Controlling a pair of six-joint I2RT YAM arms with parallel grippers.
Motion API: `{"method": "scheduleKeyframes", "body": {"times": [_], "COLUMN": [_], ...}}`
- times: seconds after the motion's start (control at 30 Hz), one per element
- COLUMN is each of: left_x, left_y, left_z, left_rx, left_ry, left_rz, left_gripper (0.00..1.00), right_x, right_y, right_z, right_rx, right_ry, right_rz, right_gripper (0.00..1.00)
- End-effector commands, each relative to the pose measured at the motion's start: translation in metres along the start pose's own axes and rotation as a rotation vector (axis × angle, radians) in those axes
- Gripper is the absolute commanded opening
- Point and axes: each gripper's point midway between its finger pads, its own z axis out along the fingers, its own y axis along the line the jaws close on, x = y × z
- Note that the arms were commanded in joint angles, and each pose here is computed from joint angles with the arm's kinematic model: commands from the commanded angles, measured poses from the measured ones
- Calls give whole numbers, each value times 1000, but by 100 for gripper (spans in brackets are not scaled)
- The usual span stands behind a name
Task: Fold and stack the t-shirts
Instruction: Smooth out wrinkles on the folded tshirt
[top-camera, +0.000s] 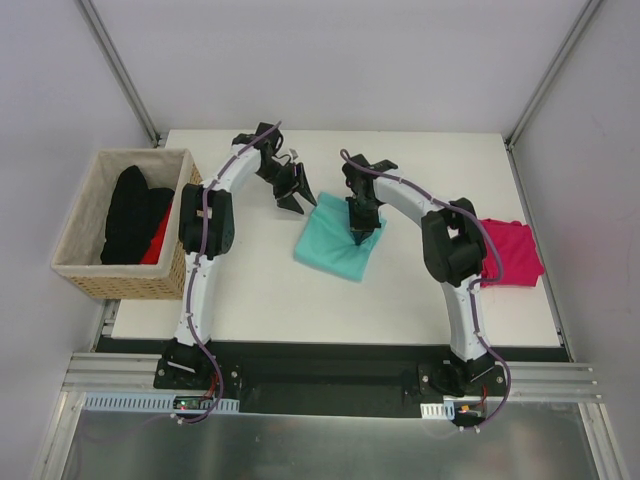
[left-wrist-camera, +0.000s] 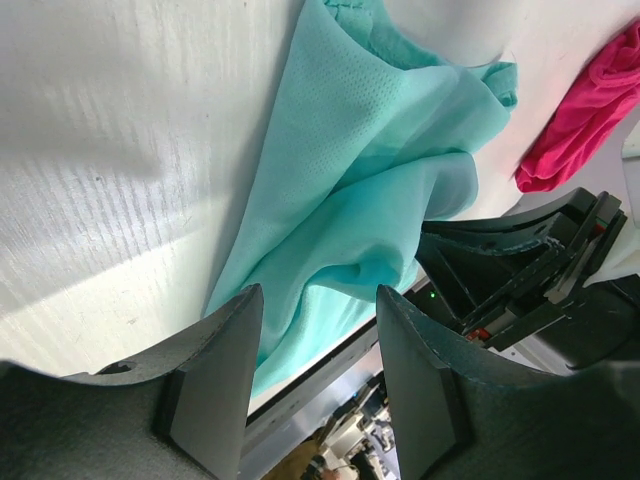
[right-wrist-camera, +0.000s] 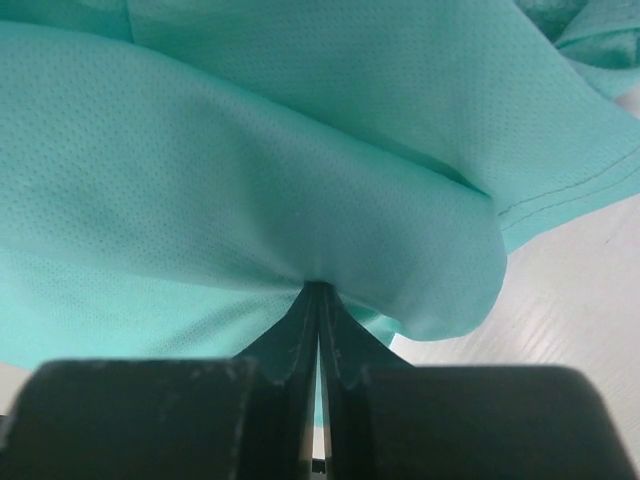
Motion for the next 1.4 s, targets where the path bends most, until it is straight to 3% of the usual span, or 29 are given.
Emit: {"method": "scheduleKeyframes", "body": {"times": [0.0, 0.2, 0.37, 0.6, 1.0, 1.37], "left_x": [6, 8, 15, 29, 60, 71], "left_y": [-16, -19, -19, -26, -40, -37], "left_z": [-19, -25, -34, -54, -97, -106], "left_rx": [9, 8, -5, -21, -42, -61], "left_ry": [-24, -36, -47, -81, -152, -157], "left_rz": [31, 37, 38, 57, 99, 87], "left_gripper": [49, 49, 49, 49, 49, 49], "right_x": [-9, -24, -34, -45, -104, -111], "right_y": [7, 2, -1, -7, -37, -37], "right_z": [-11, -50, -75, -48, -10, 3], "right_rx": [-16, 27, 41, 60, 9, -88], "right_ry": [-25, -123, -197, -159, -181, -147], "right_rz": [-6, -26, -40, -38, 37, 74], "right_gripper": [3, 6, 16, 17, 17, 18]}}
